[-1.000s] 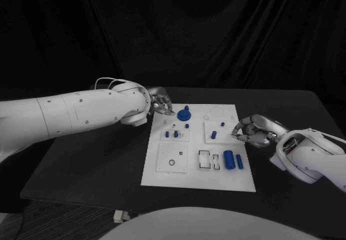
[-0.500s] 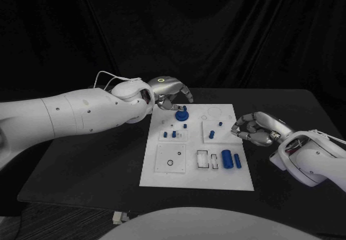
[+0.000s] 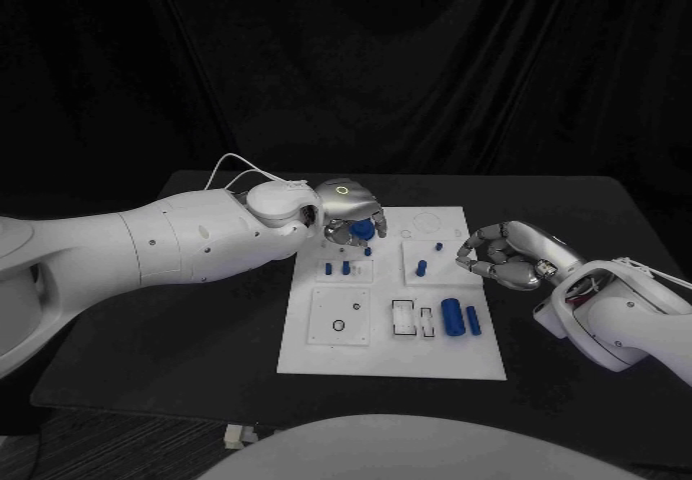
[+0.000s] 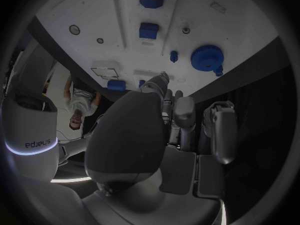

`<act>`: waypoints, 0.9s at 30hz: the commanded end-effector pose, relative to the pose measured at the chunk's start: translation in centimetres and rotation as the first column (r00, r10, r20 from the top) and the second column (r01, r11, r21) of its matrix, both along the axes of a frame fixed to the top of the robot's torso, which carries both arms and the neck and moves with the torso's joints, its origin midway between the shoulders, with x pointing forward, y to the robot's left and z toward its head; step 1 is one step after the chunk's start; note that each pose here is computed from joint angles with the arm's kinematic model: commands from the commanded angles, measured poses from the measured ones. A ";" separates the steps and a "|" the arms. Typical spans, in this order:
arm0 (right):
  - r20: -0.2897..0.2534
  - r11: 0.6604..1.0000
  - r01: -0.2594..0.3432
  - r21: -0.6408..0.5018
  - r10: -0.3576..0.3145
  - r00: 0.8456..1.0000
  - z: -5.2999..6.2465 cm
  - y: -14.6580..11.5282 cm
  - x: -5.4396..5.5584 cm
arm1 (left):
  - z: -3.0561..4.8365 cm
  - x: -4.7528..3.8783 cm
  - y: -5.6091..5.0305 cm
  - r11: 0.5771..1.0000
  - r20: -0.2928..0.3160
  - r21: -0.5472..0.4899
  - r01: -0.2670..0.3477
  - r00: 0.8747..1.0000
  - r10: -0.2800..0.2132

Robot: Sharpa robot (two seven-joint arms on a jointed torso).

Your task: Assemble the parts on the task board

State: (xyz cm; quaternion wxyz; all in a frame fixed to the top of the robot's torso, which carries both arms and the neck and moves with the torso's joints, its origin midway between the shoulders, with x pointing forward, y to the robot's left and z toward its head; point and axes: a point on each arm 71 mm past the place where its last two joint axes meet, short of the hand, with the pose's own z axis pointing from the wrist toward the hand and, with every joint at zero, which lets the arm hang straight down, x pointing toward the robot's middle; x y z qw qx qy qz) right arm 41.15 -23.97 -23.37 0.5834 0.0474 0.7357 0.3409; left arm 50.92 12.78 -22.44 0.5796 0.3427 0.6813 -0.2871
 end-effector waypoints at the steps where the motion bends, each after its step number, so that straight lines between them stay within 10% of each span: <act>1: 0.017 1.000 -0.003 0.009 0.003 1.000 0.1 0.1 0.0 | -0.66 -0.06 -0.1 0.999 -0.013 0.053 -0.006 1.000 0.007; 27: 0.004 1.000 -0.007 0.002 0.007 1.000 -0.1 0.2 0.0 | -2.67 0.01 -0.9 0.996 -0.052 0.085 -0.040 0.998 0.044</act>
